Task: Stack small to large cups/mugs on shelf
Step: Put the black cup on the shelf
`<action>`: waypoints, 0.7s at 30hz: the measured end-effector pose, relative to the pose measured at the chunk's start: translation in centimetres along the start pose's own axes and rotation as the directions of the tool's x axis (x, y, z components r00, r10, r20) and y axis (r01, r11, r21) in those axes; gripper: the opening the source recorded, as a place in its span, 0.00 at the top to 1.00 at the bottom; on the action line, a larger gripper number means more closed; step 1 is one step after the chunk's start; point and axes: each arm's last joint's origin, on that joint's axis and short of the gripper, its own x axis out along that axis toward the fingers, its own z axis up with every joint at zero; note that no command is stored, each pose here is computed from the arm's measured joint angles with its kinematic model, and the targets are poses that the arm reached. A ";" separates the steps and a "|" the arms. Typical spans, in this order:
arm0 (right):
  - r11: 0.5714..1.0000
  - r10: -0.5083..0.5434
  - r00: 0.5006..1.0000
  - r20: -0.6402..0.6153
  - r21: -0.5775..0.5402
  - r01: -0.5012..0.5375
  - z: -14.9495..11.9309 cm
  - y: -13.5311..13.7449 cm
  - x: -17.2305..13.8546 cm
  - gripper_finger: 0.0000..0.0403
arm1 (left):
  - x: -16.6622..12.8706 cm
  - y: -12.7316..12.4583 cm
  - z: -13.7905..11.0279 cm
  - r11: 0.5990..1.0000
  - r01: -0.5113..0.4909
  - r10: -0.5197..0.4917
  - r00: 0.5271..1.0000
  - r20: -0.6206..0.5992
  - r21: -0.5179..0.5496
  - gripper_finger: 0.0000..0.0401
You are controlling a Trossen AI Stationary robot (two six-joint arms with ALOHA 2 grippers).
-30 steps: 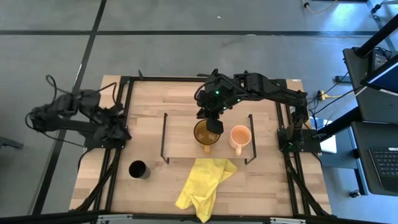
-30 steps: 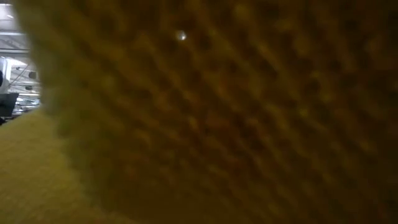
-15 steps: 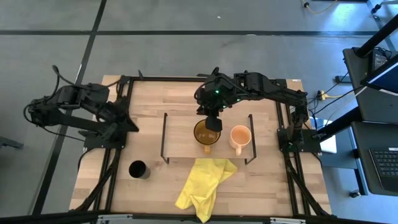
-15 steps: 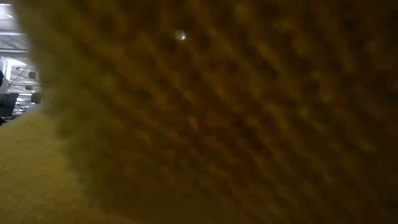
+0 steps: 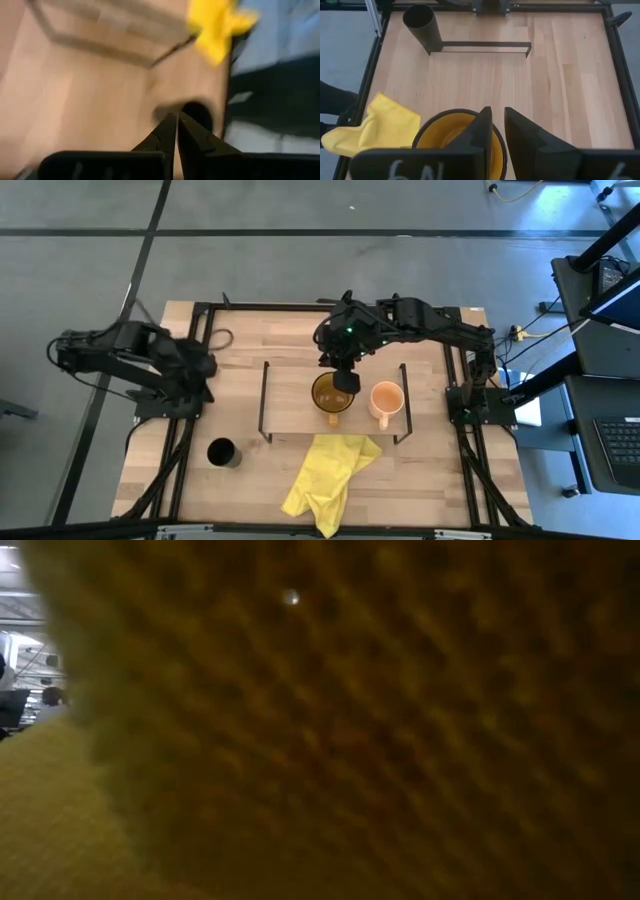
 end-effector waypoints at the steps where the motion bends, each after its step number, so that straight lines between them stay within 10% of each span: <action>1: 1.000 0.000 1.000 -0.003 0.001 0.000 0.0 0.0 -0.1 0.87 | 0.4 0.0 -0.1 0.999 -0.030 0.031 0.998 -0.051 0.009 0.98; 8: 0.999 -0.001 1.000 -0.014 0.035 0.002 -0.3 0.1 -0.8 0.87 | 2.1 -1.1 0.2 0.997 -0.074 0.067 0.984 -0.163 -0.033 1.00; 21: 1.000 -0.001 1.000 -0.030 0.000 0.001 -0.6 0.1 -1.2 0.87 | -0.8 -9.2 1.4 0.983 -0.171 0.165 0.982 0.088 0.066 1.00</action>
